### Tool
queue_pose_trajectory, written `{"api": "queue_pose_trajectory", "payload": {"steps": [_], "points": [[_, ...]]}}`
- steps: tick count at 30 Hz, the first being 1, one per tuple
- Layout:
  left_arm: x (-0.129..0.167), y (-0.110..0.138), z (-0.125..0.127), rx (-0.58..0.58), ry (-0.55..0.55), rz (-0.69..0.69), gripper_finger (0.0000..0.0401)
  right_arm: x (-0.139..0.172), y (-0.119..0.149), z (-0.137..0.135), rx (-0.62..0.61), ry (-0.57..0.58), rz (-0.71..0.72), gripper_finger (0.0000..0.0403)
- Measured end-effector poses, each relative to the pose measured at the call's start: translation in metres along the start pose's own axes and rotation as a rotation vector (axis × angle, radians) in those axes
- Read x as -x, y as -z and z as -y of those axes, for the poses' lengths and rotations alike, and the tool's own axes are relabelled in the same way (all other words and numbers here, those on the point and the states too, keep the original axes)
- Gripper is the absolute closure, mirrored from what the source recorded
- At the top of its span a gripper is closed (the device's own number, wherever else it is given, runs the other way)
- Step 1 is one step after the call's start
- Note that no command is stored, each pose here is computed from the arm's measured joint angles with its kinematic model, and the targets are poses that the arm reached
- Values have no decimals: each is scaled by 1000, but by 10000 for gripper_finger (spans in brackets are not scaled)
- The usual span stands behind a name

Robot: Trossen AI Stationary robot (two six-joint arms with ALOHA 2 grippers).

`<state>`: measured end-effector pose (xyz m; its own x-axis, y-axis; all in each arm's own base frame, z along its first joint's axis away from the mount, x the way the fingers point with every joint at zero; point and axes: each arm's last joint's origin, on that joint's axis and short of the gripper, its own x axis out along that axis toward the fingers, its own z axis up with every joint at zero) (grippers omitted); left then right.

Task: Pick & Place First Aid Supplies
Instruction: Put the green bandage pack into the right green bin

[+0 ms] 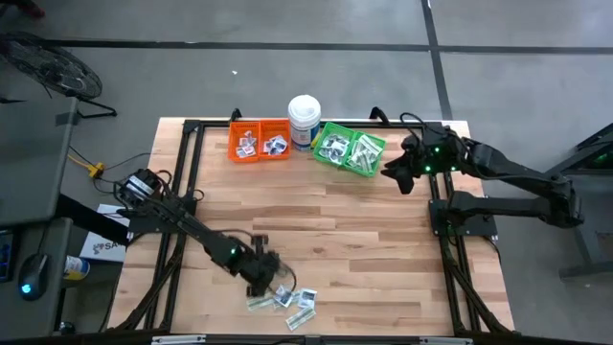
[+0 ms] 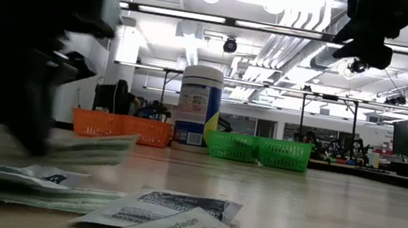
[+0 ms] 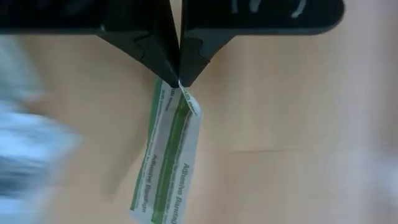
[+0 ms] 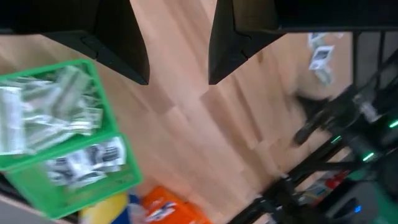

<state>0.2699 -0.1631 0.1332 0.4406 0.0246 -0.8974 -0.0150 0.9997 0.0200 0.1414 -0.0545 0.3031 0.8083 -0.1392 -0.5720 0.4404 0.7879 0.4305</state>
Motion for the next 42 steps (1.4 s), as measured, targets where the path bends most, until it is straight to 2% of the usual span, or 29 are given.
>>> {"api": "queue_pose_trajectory", "payload": {"steps": [4, 9, 19, 34, 42], "points": [[8, -9, -17, 42, -92, 63, 401, -8, 1, -14, 35, -55, -11, 245], [20, -25, -32, 65, -116, 145, 401, -23, 2, -33, 93, -117, -8, 245], [36, -49, -53, 125, -154, 323, 401, -58, 11, -66, 129, -138, 2, 245], [67, -67, -61, 180, -283, 574, 401, -118, 36, -112, 140, -222, 28, 245], [69, -70, -62, 185, -312, 609, 401, -150, 50, -127, 150, -270, 67, 245]]}}
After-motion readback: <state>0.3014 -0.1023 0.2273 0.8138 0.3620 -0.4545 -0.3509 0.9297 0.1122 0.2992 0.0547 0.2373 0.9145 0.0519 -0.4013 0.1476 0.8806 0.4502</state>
